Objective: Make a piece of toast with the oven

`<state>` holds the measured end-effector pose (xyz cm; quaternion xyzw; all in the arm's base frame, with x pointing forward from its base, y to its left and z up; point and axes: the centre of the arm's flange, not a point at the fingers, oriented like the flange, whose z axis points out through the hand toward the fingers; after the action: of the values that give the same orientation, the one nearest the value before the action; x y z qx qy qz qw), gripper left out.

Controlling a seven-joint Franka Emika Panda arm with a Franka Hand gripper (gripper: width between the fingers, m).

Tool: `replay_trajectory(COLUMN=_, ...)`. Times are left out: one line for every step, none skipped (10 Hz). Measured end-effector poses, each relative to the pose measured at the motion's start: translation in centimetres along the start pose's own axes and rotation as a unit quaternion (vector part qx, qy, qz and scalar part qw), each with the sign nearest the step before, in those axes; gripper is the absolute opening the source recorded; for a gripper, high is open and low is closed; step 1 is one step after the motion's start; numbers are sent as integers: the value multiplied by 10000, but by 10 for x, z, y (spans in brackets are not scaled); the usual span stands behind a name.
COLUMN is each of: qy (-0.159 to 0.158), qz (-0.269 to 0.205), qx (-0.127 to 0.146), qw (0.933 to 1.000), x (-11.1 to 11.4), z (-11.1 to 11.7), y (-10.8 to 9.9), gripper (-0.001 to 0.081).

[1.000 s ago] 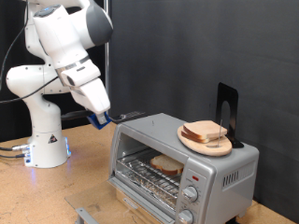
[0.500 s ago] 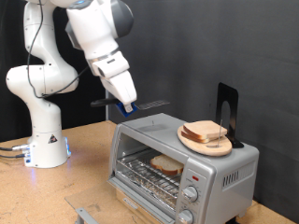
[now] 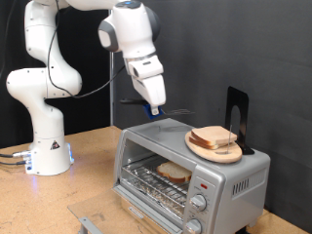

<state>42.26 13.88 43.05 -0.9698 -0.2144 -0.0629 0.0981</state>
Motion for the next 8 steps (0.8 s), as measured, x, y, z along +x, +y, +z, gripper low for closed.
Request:
replay_trajectory(qy=-47, qz=-59, qx=-102, qw=9999, x=3, z=8, y=-16, gripper=400)
replay_trajectory(qy=-111, qz=-39, qx=-201, qw=9997, x=5, z=17, y=-28, gripper=400)
replay_trajectory(qy=-172, qz=2, qx=-280, qw=9995, x=4, z=28, y=-33, gripper=400)
replay_trajectory(qy=-211, qz=43, qx=-311, qw=9993, x=4, z=38, y=-36, gripper=400)
replay_trajectory(qy=-214, qz=64, qx=-311, qw=9993, x=4, z=46, y=-37, gripper=400)
replay_trajectory(qy=-223, qz=74, qx=-298, qw=9993, x=4, z=51, y=-37, gripper=479)
replay_trajectory(qy=-214, qz=81, qx=-293, qw=9993, x=4, z=54, y=-36, gripper=479)
replay_trajectory(qy=-192, qz=89, qx=-291, qw=9994, x=4, z=56, y=-35, gripper=663)
